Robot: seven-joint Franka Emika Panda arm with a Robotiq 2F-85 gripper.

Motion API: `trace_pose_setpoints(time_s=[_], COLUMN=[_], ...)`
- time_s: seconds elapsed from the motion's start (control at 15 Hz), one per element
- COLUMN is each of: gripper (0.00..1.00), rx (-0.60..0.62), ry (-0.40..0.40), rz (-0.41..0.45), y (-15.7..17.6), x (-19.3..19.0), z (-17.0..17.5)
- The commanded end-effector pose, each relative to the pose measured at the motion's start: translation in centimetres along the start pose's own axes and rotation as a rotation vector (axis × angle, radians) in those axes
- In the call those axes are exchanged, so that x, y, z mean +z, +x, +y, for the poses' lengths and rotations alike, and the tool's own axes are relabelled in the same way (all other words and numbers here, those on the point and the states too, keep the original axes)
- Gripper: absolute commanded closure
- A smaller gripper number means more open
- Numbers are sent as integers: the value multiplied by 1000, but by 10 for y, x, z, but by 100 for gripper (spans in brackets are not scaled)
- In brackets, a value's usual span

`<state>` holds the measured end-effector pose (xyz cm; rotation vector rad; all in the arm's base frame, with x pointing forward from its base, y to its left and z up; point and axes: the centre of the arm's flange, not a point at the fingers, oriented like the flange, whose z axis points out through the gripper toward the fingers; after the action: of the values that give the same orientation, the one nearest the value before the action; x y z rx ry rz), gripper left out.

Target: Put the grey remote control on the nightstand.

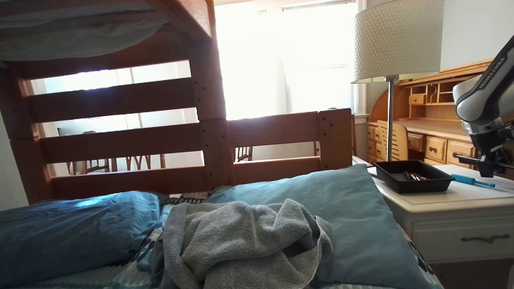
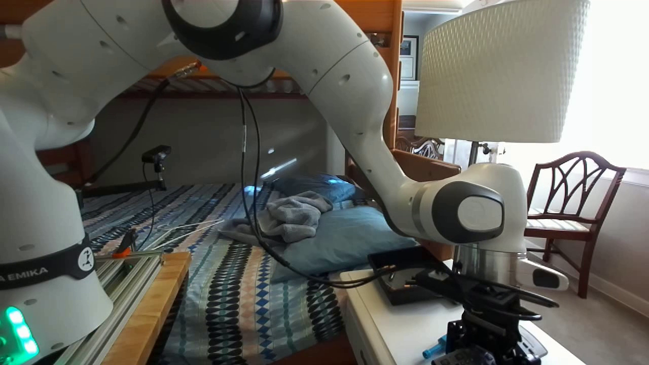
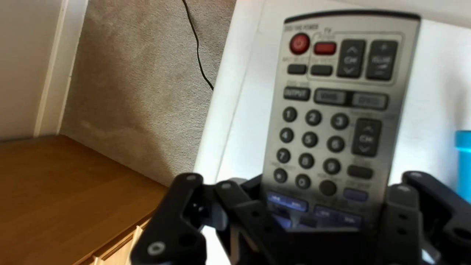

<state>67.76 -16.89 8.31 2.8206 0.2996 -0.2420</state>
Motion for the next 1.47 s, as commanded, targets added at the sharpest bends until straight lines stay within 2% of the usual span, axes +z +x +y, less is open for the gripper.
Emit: trace_pose_setpoints(time_s=[0.0,0.47,1.13,1.2,1.27,1.4], gripper=[100,100,100,75,74,63], rx=[29,144,207,210,215,218], ry=[-23,1,22,23,24,25], rz=[-12,37,71,72,73,76], y=[14,27,43,43,44,46], x=[1,5,8,8,8,8], z=[5,3,0,-1,-1,-1])
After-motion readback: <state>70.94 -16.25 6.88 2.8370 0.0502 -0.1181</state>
